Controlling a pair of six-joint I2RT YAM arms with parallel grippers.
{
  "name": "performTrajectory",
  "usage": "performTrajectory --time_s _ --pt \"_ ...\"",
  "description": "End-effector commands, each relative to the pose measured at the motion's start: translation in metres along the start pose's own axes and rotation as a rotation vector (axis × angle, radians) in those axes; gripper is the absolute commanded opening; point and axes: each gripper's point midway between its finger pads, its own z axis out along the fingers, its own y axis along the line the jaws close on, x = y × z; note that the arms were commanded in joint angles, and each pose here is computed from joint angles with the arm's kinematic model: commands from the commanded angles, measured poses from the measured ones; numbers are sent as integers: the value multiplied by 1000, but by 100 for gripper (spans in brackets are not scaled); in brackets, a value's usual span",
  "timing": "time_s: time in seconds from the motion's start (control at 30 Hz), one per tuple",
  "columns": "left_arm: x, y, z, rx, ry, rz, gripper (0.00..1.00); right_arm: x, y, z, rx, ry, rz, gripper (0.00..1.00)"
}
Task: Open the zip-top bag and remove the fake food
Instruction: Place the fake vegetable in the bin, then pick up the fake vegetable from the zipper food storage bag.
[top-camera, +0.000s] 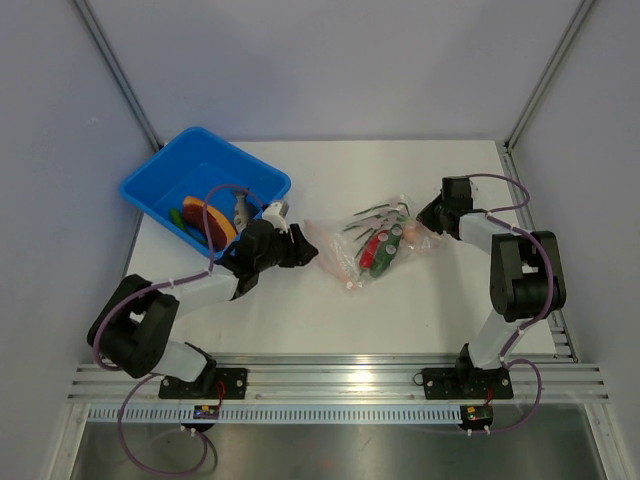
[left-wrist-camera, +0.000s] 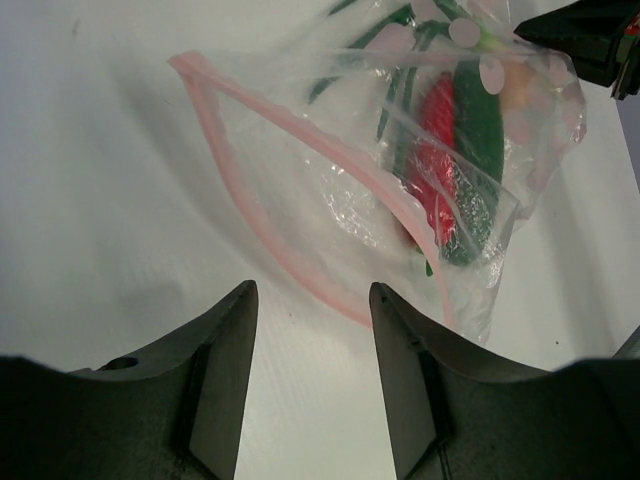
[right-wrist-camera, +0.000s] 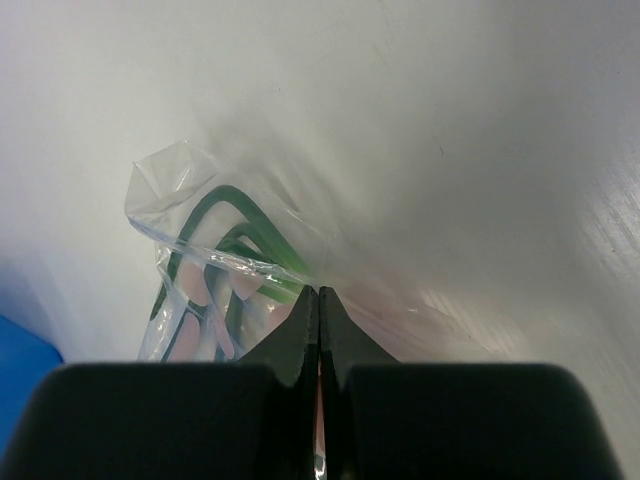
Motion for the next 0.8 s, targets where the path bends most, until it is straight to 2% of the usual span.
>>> performTrajectory --time_s 0.0,0.17,0.77 --pt "-4 -20 13 55 -3 -21 50 -13 10 -5 -29 -45 29 0" --pt "8 -23 26 80 44 -44 45 -14 11 -5 -30 -46 32 0" --pt "11 -42 47 147 45 49 46 -7 11 -2 -45 -20 41 0"
